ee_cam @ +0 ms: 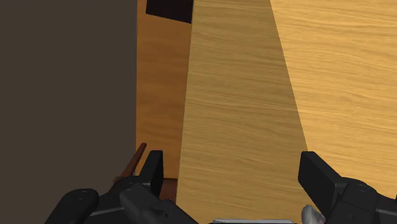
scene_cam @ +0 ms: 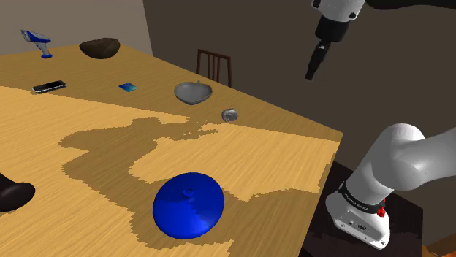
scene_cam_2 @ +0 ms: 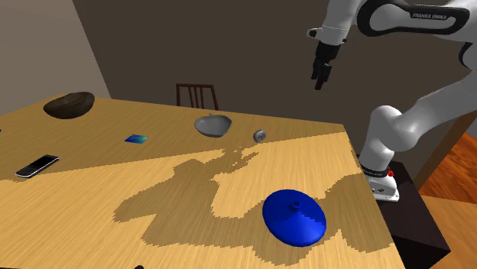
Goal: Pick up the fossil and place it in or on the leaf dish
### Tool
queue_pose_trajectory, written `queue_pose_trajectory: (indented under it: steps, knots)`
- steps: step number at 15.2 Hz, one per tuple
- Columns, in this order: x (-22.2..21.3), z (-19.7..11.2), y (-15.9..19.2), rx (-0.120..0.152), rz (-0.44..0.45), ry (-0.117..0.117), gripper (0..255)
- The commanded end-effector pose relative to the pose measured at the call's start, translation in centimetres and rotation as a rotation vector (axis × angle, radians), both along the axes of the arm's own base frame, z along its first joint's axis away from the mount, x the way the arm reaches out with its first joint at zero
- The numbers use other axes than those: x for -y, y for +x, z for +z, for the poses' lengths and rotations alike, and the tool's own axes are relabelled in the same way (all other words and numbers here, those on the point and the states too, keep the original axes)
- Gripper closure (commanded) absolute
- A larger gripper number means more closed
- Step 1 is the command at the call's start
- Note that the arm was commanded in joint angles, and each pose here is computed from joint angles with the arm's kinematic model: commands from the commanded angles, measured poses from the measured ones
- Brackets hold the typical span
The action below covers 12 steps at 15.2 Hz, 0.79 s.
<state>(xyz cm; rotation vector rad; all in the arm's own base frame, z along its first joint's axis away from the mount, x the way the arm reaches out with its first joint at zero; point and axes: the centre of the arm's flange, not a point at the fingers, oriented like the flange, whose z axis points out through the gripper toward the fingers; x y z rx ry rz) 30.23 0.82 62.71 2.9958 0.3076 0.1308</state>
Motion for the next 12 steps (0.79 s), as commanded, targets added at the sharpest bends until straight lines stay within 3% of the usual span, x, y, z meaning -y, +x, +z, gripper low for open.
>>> queue_pose_trajectory:
  steps: [1,12]
  knots:
    - [0.0,0.0,0.0,0.0,0.0,0.0,0]
    - [-8.5,-7.3,8.6,-0.008,-0.067,0.057,0]
